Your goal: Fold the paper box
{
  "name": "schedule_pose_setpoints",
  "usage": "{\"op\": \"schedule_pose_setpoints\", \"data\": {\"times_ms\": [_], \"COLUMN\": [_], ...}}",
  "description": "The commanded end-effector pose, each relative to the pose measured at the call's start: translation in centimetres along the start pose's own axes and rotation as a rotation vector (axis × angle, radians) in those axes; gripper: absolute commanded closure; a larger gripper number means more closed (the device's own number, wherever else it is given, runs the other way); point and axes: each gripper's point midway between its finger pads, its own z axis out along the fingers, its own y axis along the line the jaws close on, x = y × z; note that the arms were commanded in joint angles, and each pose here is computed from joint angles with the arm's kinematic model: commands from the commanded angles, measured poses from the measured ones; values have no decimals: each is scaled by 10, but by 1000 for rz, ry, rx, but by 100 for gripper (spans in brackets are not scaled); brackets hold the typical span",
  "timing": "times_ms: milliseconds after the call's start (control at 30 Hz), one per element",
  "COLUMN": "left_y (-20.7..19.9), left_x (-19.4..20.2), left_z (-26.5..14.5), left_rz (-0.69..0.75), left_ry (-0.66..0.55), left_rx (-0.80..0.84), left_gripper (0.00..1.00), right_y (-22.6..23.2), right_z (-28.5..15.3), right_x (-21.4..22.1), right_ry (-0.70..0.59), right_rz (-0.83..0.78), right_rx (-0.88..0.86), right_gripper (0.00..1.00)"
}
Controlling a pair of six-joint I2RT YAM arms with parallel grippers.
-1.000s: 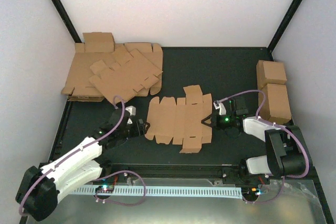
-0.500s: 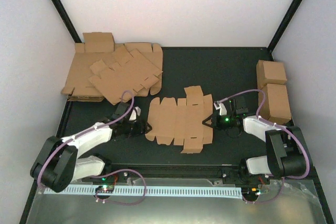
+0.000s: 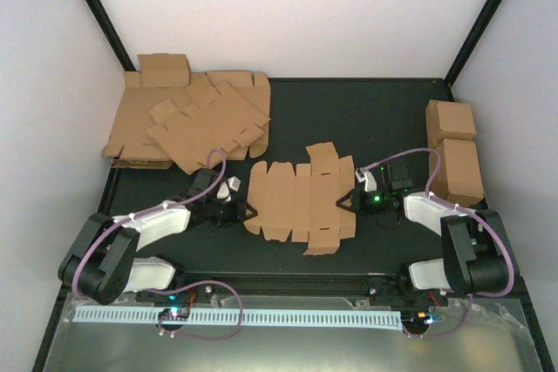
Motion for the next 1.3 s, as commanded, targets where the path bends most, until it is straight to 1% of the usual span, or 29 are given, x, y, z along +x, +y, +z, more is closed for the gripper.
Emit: {"op": "schedule_pose_setpoints", "data": {"times_ms": [0, 133, 233, 300, 367, 400, 433, 467, 533, 600, 667, 700, 733, 767, 800, 867, 967, 1000, 1067, 1133, 1167, 1200, 1233, 1267], "left_y": [-32, -38, -39, -40, -35, -33, -32, -30, -30, -35, -37, -39, -41, -44, -47, -53, -61, -64, -73, -78, -80, -81, -83, -84], "left_x": [-17, -22, -27, -29, -29, -30, -32, -34, -40, -44, -45, -45, -44, -42, -40, -37, -34, -33, -31, -28, -28, -27, -26, -24], "left_z": [-13, -17, -14, -11, -4, -3, -4, -6, -17, -29, -37, -39, -41, -42, -42, -43, -47, -50, -56, -62, -66, -68, -72, -74], "left_rz": [93, 129, 148, 156, 150, 147, 151, 155, 180, 215, 243, 255, 268, 281, 295, 313, 341, 352, 386, 416, 431, 444, 455, 465], "left_ry": [-67, -96, -97, -89, -61, -57, -65, -80, -131, -179, -202, -205, -206, -201, -196, -188, -195, -204, -218, -227, -236, -244, -254, -262], "left_rx": [105, 121, 119, 120, 100, 84, 71, 50, 15, 0, -8, -6, 1, 17, 39, 72, 113, 125, 164, 180, 185, 183, 187, 195], "left_gripper": [66, 71, 71, 77, 89, 94, 95, 96, 98, 98, 98, 98, 99, 98, 98, 98, 98, 98, 98, 98, 98, 98, 98, 98], "right_y": [10, 12, 13, 13, 13, 12, 10, 7, 4, 4, 9, 12, 16, 21, 27, 34, 36, 36, 36, 37, 38, 39, 41, 43], "right_z": [-3, -3, -3, -2, -3, -3, -4, -6, -11, -18, -23, -26, -27, -27, -26, -22, -18, -17, -15, -14, -14, -14, -14, -15], "right_x": [-8, -9, -9, -9, -9, -9, -10, -11, -13, -17, -21, -23, -23, -24, -24, -22, -22, -22, -24, -26, -27, -28, -30, -33], "right_ry": [-14, -11, -10, -7, -7, -8, -12, -20, -50, -91, -127, -139, -140, -136, -131, -102, -72, -70, -75, -83, -86, -89, -97, -110], "right_rz": [-40, -43, -44, -45, -43, -41, -37, -31, -28, -38, -59, -68, -81, -96, -111, -119, -114, -113, -110, -115, -119, -126, -138, -153], "right_rx": [-16, -27, -28, -30, -25, -18, -2, 26, 68, 92, 94, 93, 77, 51, 22, -31, -62, -67, -74, -82, -82, -80, -79, -74], "right_gripper": [88, 88, 88, 88, 87, 84, 78, 70, 60, 59, 61, 64, 68, 76, 78, 79, 80, 79, 73, 72, 77, 86, 91, 92]}}
